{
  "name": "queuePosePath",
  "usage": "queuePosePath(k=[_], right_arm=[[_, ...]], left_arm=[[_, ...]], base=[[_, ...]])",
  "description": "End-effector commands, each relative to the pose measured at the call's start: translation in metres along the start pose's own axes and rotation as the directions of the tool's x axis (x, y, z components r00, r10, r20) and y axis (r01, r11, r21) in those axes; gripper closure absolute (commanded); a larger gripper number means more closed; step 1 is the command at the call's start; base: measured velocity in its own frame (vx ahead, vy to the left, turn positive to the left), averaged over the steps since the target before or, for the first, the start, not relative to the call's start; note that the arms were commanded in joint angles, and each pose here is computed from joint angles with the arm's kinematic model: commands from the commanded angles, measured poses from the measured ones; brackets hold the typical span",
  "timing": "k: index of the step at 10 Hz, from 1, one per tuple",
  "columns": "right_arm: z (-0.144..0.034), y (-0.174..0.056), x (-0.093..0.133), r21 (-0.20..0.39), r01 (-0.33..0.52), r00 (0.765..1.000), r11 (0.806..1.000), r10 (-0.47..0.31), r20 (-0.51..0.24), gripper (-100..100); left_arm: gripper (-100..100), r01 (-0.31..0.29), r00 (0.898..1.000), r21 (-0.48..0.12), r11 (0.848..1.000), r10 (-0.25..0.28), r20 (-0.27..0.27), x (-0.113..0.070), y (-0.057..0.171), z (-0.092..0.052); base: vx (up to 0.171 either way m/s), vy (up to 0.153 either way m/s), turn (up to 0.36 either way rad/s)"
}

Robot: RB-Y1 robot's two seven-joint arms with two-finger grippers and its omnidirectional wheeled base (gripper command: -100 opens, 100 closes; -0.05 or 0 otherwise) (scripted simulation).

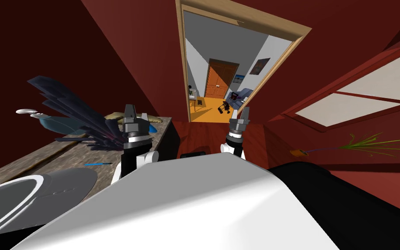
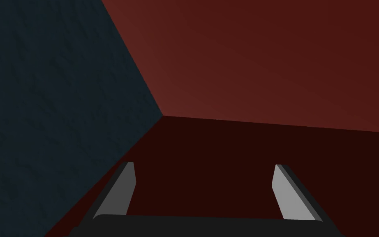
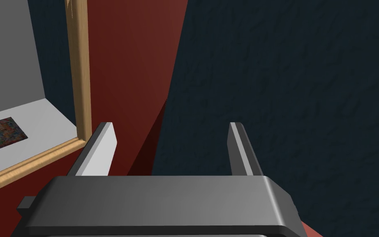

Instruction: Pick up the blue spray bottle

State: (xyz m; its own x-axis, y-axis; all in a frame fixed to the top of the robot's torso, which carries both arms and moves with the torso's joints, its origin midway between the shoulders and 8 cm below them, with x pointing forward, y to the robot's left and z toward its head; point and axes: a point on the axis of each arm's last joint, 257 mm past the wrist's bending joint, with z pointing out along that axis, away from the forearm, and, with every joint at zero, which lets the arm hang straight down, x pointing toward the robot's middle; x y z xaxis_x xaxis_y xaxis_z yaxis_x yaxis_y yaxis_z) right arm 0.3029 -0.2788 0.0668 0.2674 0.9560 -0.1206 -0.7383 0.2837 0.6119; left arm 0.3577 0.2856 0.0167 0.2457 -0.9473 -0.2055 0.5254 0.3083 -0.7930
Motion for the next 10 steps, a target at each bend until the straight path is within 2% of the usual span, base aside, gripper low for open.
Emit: queuePosePath(k=[1,2,3,6,10], right_arm=[[0.0,0.0,0.0,0.0,0.0,1.0,1.0,0.0,0.0,0],[0.0,0.0,0.0,0.0,0.0,1.0,1.0,0.0,0.0,0],[0.0,0.0,0.0,0.0,0.0,1.0,1.0,0.0,0.0,0],[0.0,0.0,0.0,0.0,0.0,1.0,1.0,0.0,0.0,0],[0.0,0.0,0.0,0.0,0.0,1.0,1.0,0.0,0.0,0]], left_arm=[[-100,-0.009,1.0,-0.046,0.999,0.009,-0.017,0.0,0.011,-0.001],[-100,-0.009,1.0,-0.054,0.999,0.009,-0.018,0.001,0.013,-0.001],[-100,-0.019,0.999,-0.092,0.996,0.016,-0.032,0.001,0.023,-0.002],[-100,-0.031,0.999,-0.15,0.988,0.024,-0.049,0.002,0.038,-0.004],[-100,-0.062,0.996,-0.258,0.964,0.042,-0.082,0.002,0.066,-0.01]], base=[[0.027,-0.018,0.006],[0.023,-0.013,0.005],[0.033,-0.014,0.006],[0.029,-0.016,0.006],[0.038,-0.017,0.007]])
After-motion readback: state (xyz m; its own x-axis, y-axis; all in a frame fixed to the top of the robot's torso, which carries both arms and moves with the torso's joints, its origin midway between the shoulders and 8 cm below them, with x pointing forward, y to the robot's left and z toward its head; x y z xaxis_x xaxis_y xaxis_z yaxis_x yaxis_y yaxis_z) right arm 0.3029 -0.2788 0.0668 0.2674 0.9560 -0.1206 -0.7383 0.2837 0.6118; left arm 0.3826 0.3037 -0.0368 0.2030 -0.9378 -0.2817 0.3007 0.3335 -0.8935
